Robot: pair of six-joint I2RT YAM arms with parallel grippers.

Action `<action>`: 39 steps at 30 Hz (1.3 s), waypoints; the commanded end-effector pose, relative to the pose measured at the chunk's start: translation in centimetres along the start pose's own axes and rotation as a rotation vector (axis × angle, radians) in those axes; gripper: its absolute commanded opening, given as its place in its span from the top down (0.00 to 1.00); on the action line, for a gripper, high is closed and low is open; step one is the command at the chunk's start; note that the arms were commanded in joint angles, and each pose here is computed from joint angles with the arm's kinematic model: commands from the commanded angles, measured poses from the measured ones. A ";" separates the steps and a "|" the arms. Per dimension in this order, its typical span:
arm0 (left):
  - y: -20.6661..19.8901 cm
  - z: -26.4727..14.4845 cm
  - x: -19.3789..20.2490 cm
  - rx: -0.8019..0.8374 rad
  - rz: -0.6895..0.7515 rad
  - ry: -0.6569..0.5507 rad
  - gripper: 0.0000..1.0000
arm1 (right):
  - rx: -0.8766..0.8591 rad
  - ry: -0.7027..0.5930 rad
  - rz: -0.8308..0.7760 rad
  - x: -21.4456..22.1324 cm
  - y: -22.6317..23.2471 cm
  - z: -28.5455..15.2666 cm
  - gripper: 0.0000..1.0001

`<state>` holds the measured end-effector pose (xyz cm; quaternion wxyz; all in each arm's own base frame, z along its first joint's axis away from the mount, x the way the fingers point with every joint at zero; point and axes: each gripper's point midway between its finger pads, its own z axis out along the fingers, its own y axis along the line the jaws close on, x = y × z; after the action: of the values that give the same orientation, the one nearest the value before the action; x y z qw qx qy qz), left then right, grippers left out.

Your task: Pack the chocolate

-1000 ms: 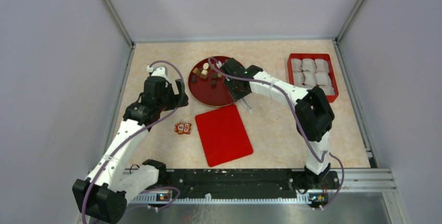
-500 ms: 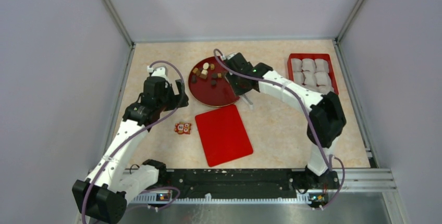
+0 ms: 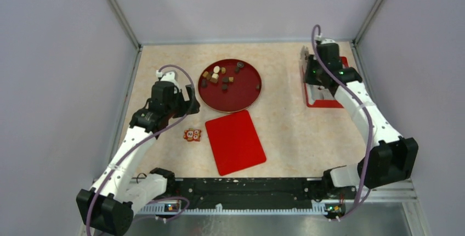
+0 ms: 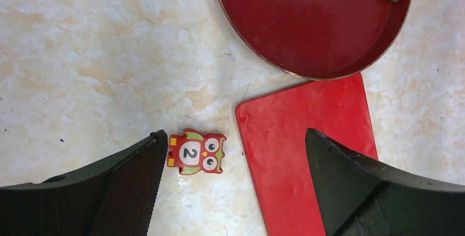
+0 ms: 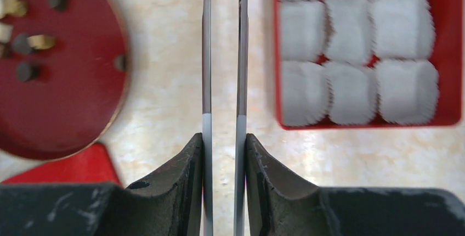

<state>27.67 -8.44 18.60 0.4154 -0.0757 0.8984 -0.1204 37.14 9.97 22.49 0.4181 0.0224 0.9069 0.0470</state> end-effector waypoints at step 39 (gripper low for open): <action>-2.6 0.5 0.5 0.136 -0.069 0.031 0.01 | 0.069 0.029 0.260 -1.9 -10.4 9.9 0.92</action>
<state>27.04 -10.79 17.82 0.3844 -0.0739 0.9019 -0.1828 43.13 0.40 13.48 0.3437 0.1496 0.9252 0.0584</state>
